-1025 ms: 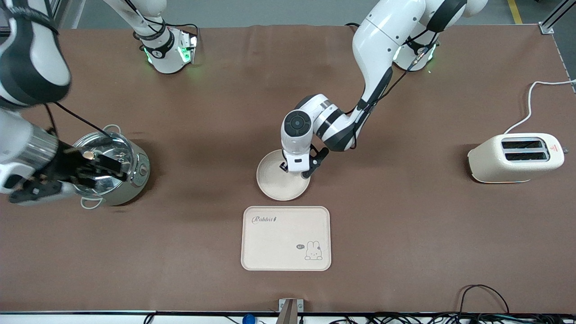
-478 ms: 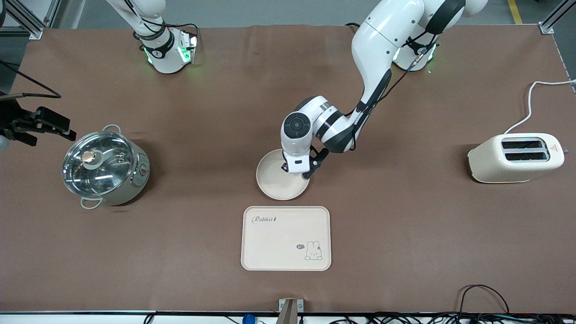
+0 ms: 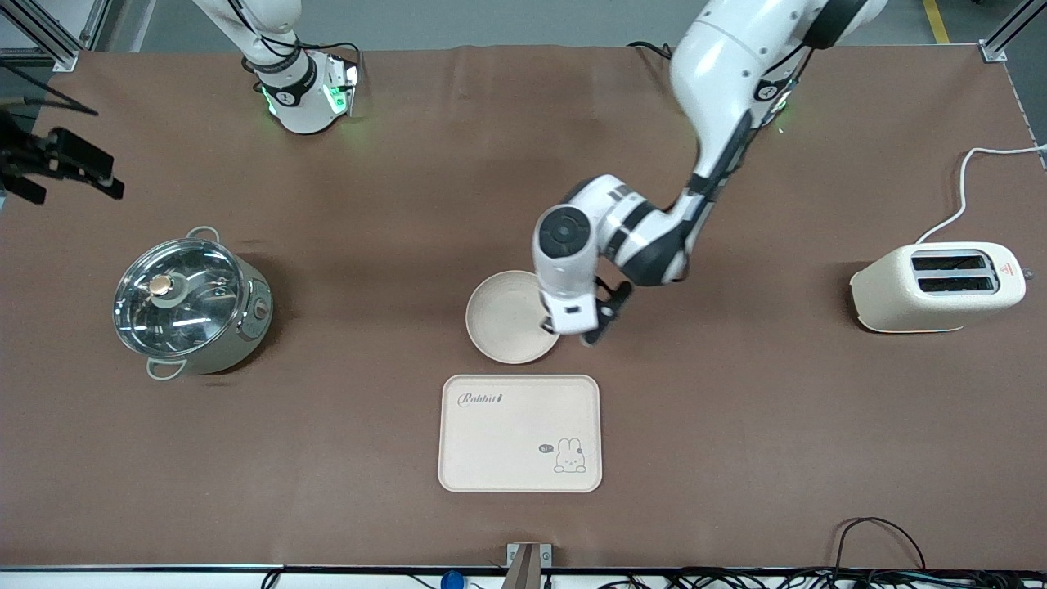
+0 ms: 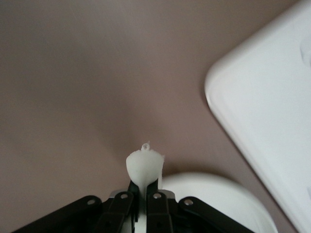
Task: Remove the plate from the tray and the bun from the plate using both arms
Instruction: 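Carry the bun with the left gripper toward the toaster and lower it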
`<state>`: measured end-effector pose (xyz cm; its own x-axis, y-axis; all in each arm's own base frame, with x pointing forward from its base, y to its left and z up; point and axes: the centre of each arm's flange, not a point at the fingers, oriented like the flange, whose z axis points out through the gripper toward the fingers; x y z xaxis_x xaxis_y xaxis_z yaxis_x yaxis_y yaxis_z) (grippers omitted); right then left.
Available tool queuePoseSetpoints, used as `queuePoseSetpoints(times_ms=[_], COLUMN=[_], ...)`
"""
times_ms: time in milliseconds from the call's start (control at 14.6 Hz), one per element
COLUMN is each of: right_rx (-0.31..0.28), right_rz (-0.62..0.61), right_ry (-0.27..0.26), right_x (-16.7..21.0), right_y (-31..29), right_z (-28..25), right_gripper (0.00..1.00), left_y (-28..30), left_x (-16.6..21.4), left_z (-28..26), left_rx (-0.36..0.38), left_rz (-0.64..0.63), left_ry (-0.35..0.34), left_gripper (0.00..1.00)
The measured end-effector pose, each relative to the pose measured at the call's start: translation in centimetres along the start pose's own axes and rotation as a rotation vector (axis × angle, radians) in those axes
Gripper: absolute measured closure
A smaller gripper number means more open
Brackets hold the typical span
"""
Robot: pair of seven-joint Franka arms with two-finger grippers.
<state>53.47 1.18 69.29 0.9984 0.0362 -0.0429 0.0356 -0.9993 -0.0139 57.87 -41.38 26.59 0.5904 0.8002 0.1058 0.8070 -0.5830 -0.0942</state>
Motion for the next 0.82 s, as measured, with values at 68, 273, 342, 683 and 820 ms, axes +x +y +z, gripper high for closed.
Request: queuePoseSetpoints(times_ms=[68, 273, 342, 683, 820], right_rx=[-0.007, -0.014, -0.013, -0.01, -0.012], right_rz=[0.007, 0.038, 0.05, 0.066, 0.066], right_ry=[-0.001, -0.011, -0.017, -0.026, -0.006], right_x=[-0.5, -1.4, -1.4, -1.3, -1.0], right_y=[0.1, 1.4, 2.3, 4.1, 4.1], right_z=[-0.4, -0.9, -0.7, -0.1, -0.1], right_gripper=[0.0, 0.0, 0.0, 0.0, 0.0], left_y=[-0.5, -3.8, -5.2, -8.7, -9.5], left_x=[4.5, 18.0, 21.1, 26.9, 27.2], left_z=[0.6, 5.3, 6.7, 10.4, 12.1], left_rx=[0.03, 0.107, 0.126, 0.126, 0.119], left_rz=[-0.03, -0.081, -0.075, -0.03, -0.011], left_ry=[0.004, -0.035, -0.054, -0.1, -0.108], left_gripper=[0.92, 0.92, 0.92, 0.91, 0.86])
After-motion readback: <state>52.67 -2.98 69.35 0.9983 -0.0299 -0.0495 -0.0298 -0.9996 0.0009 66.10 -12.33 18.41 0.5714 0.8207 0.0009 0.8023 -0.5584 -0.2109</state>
